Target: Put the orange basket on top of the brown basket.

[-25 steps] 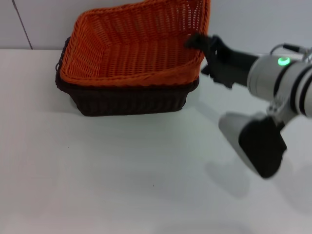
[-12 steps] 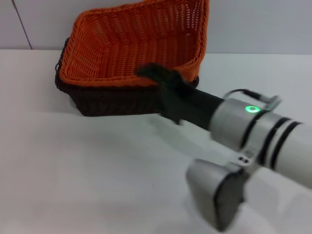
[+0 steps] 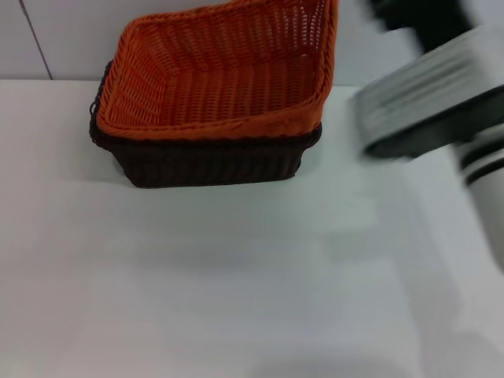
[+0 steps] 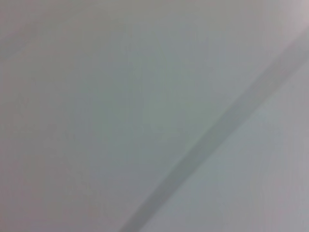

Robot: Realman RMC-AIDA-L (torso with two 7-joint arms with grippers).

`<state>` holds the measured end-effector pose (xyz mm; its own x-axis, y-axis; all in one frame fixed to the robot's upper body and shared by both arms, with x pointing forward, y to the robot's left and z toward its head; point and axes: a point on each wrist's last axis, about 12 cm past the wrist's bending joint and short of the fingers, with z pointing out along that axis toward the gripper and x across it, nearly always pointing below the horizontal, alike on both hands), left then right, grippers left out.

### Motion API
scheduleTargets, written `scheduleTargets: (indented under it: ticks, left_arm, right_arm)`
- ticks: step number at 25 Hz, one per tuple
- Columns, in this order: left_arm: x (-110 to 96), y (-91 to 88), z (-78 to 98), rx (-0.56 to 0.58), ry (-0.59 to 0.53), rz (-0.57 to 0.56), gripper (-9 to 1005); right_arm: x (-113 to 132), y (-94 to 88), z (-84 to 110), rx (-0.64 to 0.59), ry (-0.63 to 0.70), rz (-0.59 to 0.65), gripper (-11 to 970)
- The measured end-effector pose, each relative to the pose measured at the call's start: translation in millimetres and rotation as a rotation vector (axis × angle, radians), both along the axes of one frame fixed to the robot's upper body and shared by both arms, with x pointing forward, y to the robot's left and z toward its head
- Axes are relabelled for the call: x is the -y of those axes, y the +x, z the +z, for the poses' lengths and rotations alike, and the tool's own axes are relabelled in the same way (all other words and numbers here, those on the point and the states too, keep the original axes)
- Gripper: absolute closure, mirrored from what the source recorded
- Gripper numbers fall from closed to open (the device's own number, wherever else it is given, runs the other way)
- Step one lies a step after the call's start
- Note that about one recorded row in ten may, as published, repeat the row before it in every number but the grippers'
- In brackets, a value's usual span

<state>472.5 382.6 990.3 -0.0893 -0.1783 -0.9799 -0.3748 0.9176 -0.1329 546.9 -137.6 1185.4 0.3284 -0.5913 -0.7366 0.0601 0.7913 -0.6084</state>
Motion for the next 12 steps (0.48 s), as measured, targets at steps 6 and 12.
scheduleTargets:
  ticks: [6,12]
  left_arm:
    - [2.2,2.5,16.4,0.114,0.108,-0.025,243]
    - [-0.1,-1.4,26.1,0.195,0.148,-0.023,244]
  right_arm:
    - [68.5,-30.3,-30.4,-0.006,0.419,-0.265,178]
    - [123.5,-72.1,-87.7,0.086,0.685,-0.260,178]
